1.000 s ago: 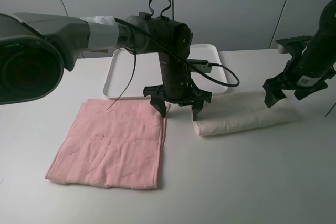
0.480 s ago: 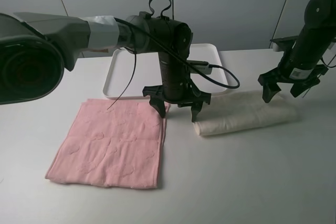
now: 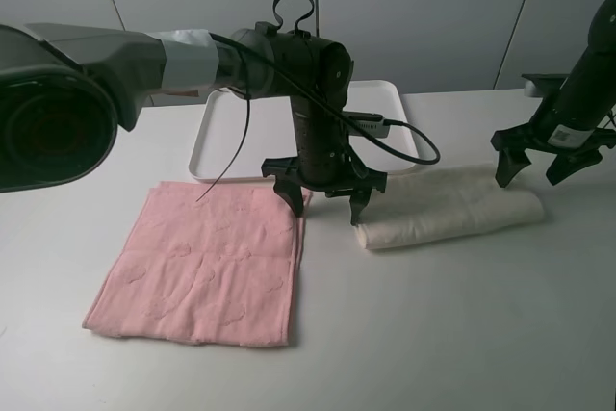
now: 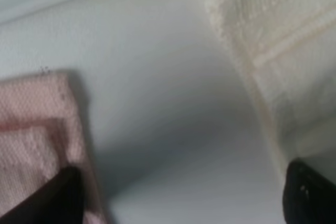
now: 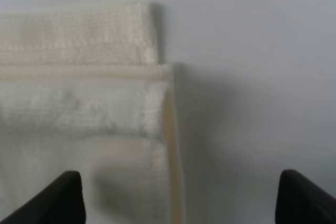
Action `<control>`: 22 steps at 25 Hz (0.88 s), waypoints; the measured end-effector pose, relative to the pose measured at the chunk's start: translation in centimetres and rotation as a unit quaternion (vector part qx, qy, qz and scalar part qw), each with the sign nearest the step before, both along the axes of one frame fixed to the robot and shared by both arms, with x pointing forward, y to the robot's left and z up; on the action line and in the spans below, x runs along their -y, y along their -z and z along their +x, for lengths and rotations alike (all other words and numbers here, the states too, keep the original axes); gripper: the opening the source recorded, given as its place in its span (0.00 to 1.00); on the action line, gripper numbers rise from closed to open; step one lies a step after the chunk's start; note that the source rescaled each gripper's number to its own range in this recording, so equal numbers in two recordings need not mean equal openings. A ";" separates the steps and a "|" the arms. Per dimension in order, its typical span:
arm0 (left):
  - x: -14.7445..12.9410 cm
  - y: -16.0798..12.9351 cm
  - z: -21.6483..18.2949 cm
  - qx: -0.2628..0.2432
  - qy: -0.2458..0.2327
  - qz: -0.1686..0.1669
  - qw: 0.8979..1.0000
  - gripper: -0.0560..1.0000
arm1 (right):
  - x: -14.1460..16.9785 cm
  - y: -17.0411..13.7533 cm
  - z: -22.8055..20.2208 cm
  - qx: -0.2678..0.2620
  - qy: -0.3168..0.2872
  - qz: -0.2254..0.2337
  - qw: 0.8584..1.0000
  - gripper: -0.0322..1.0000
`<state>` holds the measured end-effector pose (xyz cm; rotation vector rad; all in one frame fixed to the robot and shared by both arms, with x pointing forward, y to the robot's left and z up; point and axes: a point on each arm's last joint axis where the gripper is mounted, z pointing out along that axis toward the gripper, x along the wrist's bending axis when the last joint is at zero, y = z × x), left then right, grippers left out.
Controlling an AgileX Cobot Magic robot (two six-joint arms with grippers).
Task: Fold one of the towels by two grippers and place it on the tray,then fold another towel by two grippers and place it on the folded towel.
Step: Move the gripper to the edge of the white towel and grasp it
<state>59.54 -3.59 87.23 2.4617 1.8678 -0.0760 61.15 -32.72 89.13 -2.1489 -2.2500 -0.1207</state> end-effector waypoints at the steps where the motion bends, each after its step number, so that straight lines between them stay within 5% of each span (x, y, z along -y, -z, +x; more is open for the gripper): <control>1: 0.0 0.0 0.0 0.000 0.001 0.000 1.000 0.99 | -0.1 0.2 0.0 -0.002 -0.001 0.004 1.000 0.79; 13: 0.0 0.0 0.0 0.001 0.011 0.000 1.000 0.99 | -1.7 2.1 0.1 -0.027 -0.032 -0.015 0.999 0.75; 22: 0.0 0.1 0.0 0.002 0.017 0.002 1.000 0.99 | -2.0 2.2 0.1 -0.033 -0.034 -0.009 0.999 0.26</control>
